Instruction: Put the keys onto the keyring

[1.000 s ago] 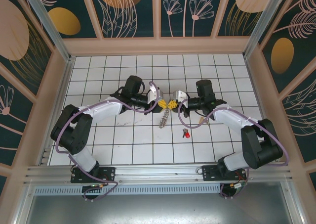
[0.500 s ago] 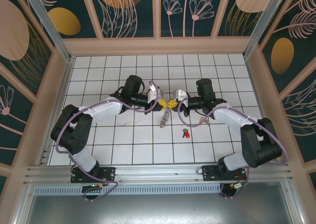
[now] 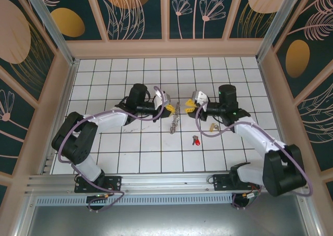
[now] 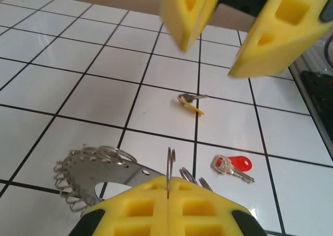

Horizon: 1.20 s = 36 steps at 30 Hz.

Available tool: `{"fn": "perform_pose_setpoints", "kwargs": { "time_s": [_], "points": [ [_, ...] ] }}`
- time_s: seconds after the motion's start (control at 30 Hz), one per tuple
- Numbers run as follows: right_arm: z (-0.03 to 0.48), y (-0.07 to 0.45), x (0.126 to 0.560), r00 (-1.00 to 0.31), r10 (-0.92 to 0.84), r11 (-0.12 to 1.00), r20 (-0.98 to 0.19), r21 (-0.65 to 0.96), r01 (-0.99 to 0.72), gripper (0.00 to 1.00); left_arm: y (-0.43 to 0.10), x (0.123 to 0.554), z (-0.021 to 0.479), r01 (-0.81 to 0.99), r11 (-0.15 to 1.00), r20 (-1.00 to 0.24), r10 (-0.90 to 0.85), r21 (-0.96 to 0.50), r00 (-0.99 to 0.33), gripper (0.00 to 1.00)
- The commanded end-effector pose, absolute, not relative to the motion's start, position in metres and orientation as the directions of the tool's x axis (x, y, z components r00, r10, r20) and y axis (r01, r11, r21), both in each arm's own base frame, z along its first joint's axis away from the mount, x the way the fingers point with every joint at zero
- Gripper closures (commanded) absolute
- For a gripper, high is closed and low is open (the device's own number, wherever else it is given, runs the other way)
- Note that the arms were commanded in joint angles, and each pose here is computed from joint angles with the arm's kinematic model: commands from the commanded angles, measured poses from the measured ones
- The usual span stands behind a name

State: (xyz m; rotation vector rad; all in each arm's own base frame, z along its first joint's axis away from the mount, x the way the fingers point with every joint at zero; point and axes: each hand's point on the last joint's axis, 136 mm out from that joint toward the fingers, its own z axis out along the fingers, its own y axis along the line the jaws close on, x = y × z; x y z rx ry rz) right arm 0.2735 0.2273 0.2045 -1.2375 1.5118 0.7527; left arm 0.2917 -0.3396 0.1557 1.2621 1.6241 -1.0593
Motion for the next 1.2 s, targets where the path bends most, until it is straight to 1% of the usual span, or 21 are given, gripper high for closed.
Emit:
{"fn": "perform_pose_setpoints", "kwargs": {
  "time_s": [0.0,0.03,0.07,0.1,0.17,0.2,0.23,0.27,0.33,0.5,0.57,0.7,0.93,1.17],
  "points": [
    [0.219,0.206,0.297,-0.217,-0.196,0.545,-0.956,0.078,-0.835,0.72,-0.342,0.299,0.191,0.978,0.184,-0.969,0.205,-0.102,-0.14,1.0],
    [0.218,0.194,0.308,-0.333,-0.119,0.648,-0.935,0.181,-0.74,0.73,-0.342,0.3,0.193,0.977,0.188,-0.971,0.195,-0.104,-0.141,1.0],
    [0.217,0.183,0.317,-0.426,-0.038,0.72,-0.904,0.271,-0.639,0.74,-0.341,0.3,0.194,0.975,0.193,-0.971,0.186,-0.113,-0.149,1.0],
    [0.212,0.176,0.319,-0.503,0.022,0.745,-0.864,0.35,-0.568,0.76,-0.341,0.3,0.195,0.973,0.2,-0.971,0.181,-0.117,-0.154,1.0],
    [0.194,0.168,0.314,-0.646,0.12,0.755,-0.754,0.491,-0.434,0.78,-0.34,0.3,0.197,0.971,0.206,-0.973,0.171,-0.119,-0.156,1.0],
    [0.185,0.167,0.31,-0.692,0.155,0.753,-0.705,0.538,-0.379,0.78,-0.339,0.3,0.197,0.97,0.212,-0.973,0.167,-0.121,-0.158,1.0],
    [0.173,0.165,0.304,-0.739,0.186,0.752,-0.647,0.578,-0.317,0.76,-0.339,0.299,0.197,0.968,0.218,-0.974,0.164,-0.121,-0.158,1.0],
    [0.163,0.163,0.299,-0.775,0.206,0.755,-0.597,0.602,-0.262,0.74,-0.338,0.299,0.197,0.968,0.219,-0.974,0.162,-0.12,-0.157,1.0],
    [0.144,0.167,0.281,-0.835,0.183,0.751,-0.519,0.622,-0.222,0.74,-0.336,0.297,0.195,0.968,0.221,-0.973,0.166,-0.121,-0.16,1.0],
    [0.099,0.161,0.253,-0.919,0.148,0.793,-0.366,0.599,-0.111,0.73,-0.331,0.293,0.194,0.965,0.239,-0.975,0.165,-0.105,-0.147,1.0],
    [0.085,0.17,0.243,-0.946,0.109,0.786,-0.305,0.609,-0.106,0.73,-0.33,0.292,0.194,0.965,0.24,-0.975,0.168,-0.101,-0.144,1.0],
    [0.062,0.183,0.231,-0.969,0.039,0.806,-0.244,0.581,-0.114,0.69,-0.328,0.289,0.194,0.965,0.242,-0.975,0.171,-0.097,-0.141,1.0],
    [0.041,0.19,0.23,-0.978,-0.021,0.839,-0.209,0.528,-0.131,0.68,-0.322,0.285,0.196,0.963,0.257,-0.976,0.171,-0.084,-0.131,1.0],
    [0.033,0.185,0.233,-0.977,-0.044,0.866,-0.21,0.48,-0.143,0.66,-0.322,0.282,0.197,0.965,0.251,-0.977,0.17,-0.081,-0.126,1.0]
  ]
}}
